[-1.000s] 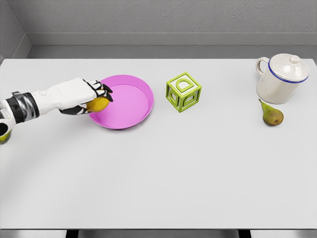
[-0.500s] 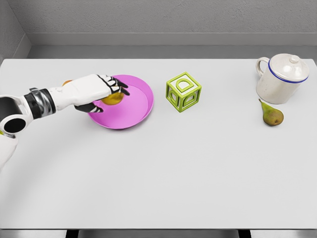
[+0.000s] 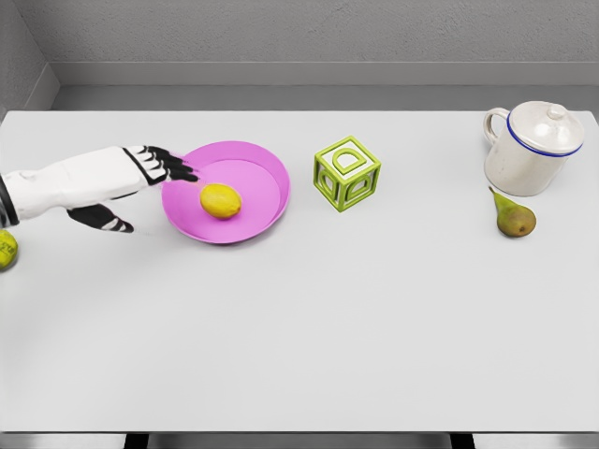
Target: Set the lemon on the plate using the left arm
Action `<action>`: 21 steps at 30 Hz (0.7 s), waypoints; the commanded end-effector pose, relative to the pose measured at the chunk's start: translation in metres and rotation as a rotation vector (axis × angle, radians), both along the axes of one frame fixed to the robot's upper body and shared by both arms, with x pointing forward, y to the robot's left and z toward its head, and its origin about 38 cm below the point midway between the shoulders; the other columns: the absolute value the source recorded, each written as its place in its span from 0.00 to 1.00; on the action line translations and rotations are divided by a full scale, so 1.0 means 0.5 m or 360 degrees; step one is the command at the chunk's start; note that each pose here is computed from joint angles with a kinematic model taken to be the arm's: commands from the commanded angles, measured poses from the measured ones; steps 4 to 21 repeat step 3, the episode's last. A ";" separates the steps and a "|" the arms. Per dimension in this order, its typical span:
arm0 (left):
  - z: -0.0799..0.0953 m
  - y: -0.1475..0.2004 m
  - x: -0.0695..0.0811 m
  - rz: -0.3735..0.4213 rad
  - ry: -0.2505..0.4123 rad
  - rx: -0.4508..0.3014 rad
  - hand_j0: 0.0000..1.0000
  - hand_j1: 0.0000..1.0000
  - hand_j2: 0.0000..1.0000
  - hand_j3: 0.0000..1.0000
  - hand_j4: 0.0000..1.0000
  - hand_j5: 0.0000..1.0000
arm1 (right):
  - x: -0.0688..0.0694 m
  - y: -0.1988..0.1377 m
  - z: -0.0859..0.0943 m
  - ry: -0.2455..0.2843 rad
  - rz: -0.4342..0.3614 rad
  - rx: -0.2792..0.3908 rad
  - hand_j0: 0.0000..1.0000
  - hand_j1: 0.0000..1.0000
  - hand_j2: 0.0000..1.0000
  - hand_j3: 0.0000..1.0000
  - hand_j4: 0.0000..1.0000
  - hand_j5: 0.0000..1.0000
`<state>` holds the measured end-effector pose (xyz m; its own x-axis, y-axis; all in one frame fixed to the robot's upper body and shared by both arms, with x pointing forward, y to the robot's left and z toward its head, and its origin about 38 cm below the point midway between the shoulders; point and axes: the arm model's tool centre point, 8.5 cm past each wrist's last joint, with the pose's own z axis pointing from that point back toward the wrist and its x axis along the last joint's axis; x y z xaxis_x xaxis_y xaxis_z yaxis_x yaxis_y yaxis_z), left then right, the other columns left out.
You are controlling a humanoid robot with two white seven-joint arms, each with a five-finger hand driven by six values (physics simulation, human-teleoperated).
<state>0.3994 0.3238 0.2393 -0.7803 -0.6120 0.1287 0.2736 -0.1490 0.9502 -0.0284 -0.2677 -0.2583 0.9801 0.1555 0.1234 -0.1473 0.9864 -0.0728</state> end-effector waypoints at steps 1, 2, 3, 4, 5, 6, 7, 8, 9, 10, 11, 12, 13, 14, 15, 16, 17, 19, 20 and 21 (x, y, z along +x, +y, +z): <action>0.021 0.049 -0.003 0.0065 0.0030 -0.0001 1.00 1.00 1.00 1.00 1.00 1.00 | 0.000 0.000 0.000 0.0001 -0.0001 0.0000 1.00 1.00 1.00 1.00 1.00 1.00; 0.017 0.060 0.001 0.0091 0.0043 0.0001 1.00 1.00 1.00 1.00 1.00 1.00 | 0.000 0.000 0.000 -0.0001 -0.0001 0.0000 1.00 1.00 1.00 1.00 1.00 1.00; 0.013 0.062 0.002 0.0098 0.0052 0.0003 1.00 1.00 1.00 1.00 1.00 1.00 | 0.000 0.000 0.000 0.0001 -0.0001 0.0000 1.00 1.00 1.00 1.00 1.00 1.00; 0.013 0.062 0.002 0.0098 0.0052 0.0003 1.00 1.00 1.00 1.00 1.00 1.00 | 0.000 0.000 0.000 0.0001 -0.0001 0.0000 1.00 1.00 1.00 1.00 1.00 1.00; 0.013 0.062 0.002 0.0098 0.0052 0.0003 1.00 1.00 1.00 1.00 1.00 1.00 | 0.000 0.000 0.000 0.0001 -0.0001 0.0000 1.00 1.00 1.00 1.00 1.00 1.00; 0.013 0.062 0.002 0.0098 0.0052 0.0003 1.00 1.00 1.00 1.00 1.00 1.00 | 0.000 0.000 0.000 0.0001 -0.0001 0.0000 1.00 1.00 1.00 1.00 1.00 1.00; 0.013 0.062 0.002 0.0098 0.0052 0.0003 1.00 1.00 1.00 1.00 1.00 1.00 | 0.000 0.000 0.000 0.0001 -0.0001 0.0000 1.00 1.00 1.00 1.00 1.00 1.00; 0.013 0.062 0.002 0.0098 0.0052 0.0003 1.00 1.00 1.00 1.00 1.00 1.00 | 0.000 0.000 0.000 0.0001 -0.0001 0.0000 1.00 1.00 1.00 1.00 1.00 1.00; 0.013 0.062 0.002 0.0098 0.0052 0.0003 1.00 1.00 1.00 1.00 1.00 1.00 | 0.000 0.000 0.000 0.0001 -0.0001 0.0000 1.00 1.00 1.00 1.00 1.00 1.00; 0.013 0.062 0.002 0.0098 0.0052 0.0003 1.00 1.00 1.00 1.00 1.00 1.00 | 0.000 0.000 0.000 0.0001 -0.0001 0.0000 1.00 1.00 1.00 1.00 1.00 1.00; 0.013 0.062 0.002 0.0098 0.0052 0.0003 1.00 1.00 1.00 1.00 1.00 1.00 | 0.000 0.000 0.000 0.0001 -0.0001 0.0000 1.00 1.00 1.00 1.00 1.00 1.00; 0.013 0.062 0.002 0.0098 0.0052 0.0003 1.00 1.00 1.00 1.00 1.00 1.00 | 0.000 0.000 0.000 0.0001 -0.0001 0.0000 1.00 1.00 1.00 1.00 1.00 1.00; 0.013 0.062 0.002 0.0098 0.0052 0.0003 1.00 1.00 1.00 1.00 1.00 1.00 | 0.000 0.000 0.000 0.0001 -0.0001 0.0000 1.00 1.00 1.00 1.00 1.00 1.00; 0.013 0.062 0.002 0.0098 0.0052 0.0003 1.00 1.00 1.00 1.00 1.00 1.00 | 0.000 0.000 0.000 0.0001 -0.0001 0.0000 1.00 1.00 1.00 1.00 1.00 1.00; 0.013 0.062 0.002 0.0098 0.0052 0.0003 1.00 1.00 1.00 1.00 1.00 1.00 | 0.000 0.000 0.000 0.0001 -0.0001 0.0000 1.00 1.00 1.00 1.00 1.00 1.00; 0.013 0.062 0.002 0.0098 0.0052 0.0003 1.00 1.00 1.00 1.00 1.00 1.00 | 0.000 0.000 0.000 0.0001 -0.0001 0.0000 1.00 1.00 1.00 1.00 1.00 1.00; 0.013 0.062 0.002 0.0098 0.0052 0.0003 1.00 1.00 1.00 1.00 1.00 1.00 | 0.000 0.000 0.000 0.0001 -0.0001 0.0000 1.00 1.00 1.00 1.00 1.00 1.00; 0.013 0.062 0.002 0.0098 0.0052 0.0003 1.00 1.00 1.00 1.00 1.00 1.00 | 0.000 0.000 0.000 0.0001 -0.0001 0.0000 1.00 1.00 1.00 1.00 1.00 1.00; 0.013 0.062 0.002 0.0098 0.0052 0.0003 1.00 1.00 1.00 1.00 1.00 1.00 | 0.000 0.000 0.000 0.0001 -0.0001 0.0000 1.00 1.00 1.00 1.00 1.00 1.00; 0.013 0.062 0.002 0.0098 0.0052 0.0003 1.00 1.00 1.00 1.00 1.00 1.00 | 0.000 0.000 0.000 0.0001 -0.0001 0.0000 1.00 1.00 1.00 1.00 1.00 1.00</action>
